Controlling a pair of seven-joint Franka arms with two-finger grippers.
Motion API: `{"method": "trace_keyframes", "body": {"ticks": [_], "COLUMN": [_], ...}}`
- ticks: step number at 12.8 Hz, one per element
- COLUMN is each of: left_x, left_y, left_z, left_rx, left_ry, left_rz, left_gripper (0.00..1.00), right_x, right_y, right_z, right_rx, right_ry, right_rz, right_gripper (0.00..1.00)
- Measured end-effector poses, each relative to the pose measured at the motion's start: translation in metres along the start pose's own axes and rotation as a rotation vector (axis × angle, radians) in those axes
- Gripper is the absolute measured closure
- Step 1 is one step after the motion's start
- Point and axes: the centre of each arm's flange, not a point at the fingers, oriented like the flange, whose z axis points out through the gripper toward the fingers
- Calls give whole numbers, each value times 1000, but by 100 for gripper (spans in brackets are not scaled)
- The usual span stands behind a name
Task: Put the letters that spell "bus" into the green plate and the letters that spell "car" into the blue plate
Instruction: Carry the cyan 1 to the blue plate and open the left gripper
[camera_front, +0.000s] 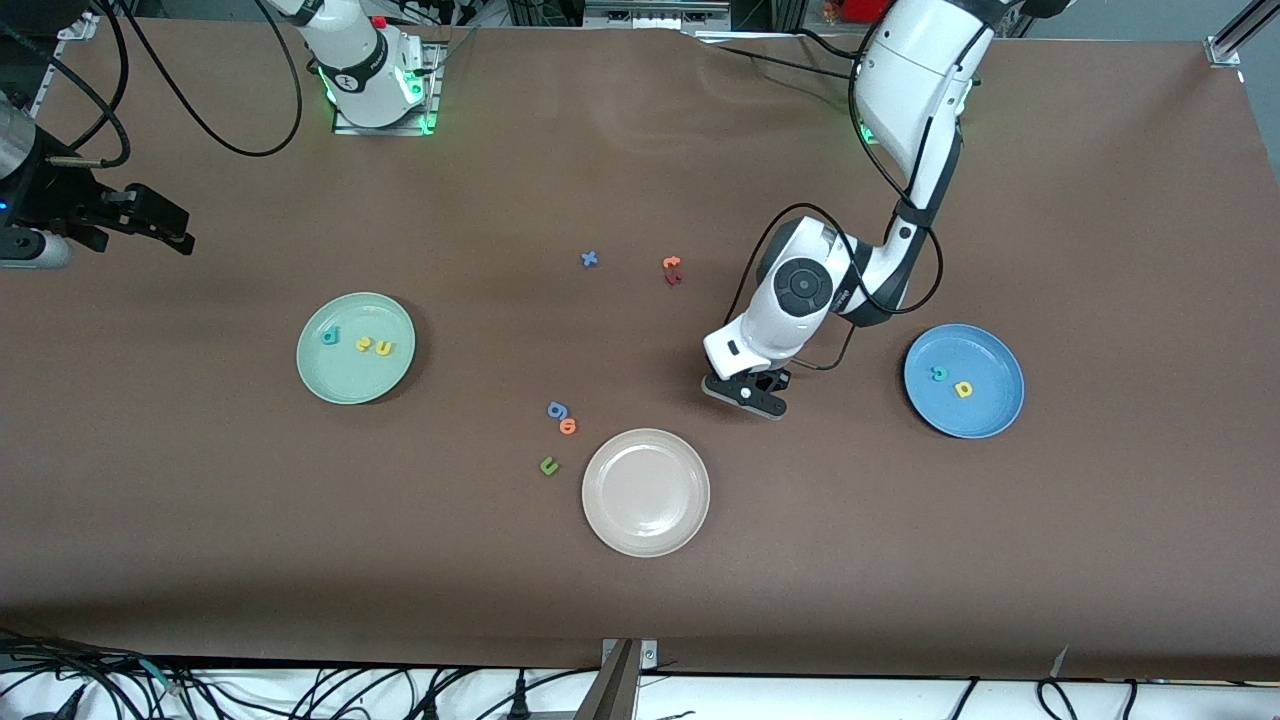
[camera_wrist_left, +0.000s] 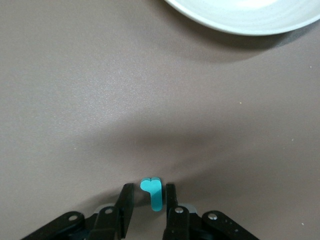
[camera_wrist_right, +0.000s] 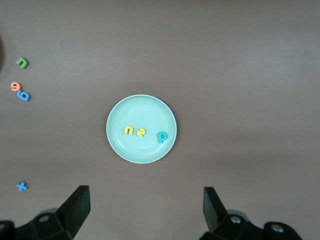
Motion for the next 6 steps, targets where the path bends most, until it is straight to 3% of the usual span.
{"method": "trace_keyframes", "body": {"ticks": [3,6], "left_x": [0,2], "left_y": [-1,-4], "left_z": [0,-1], "left_rx": [1,5], "left_ry": [0,4], "left_rz": [0,-4], "left_gripper": [84,87], "right_x": [0,0], "right_y": [0,0], "right_z": [0,2], "right_rx": [0,0], "right_ry": [-1,-4], "right_rz": [1,1], "right_gripper": [0,0]}}
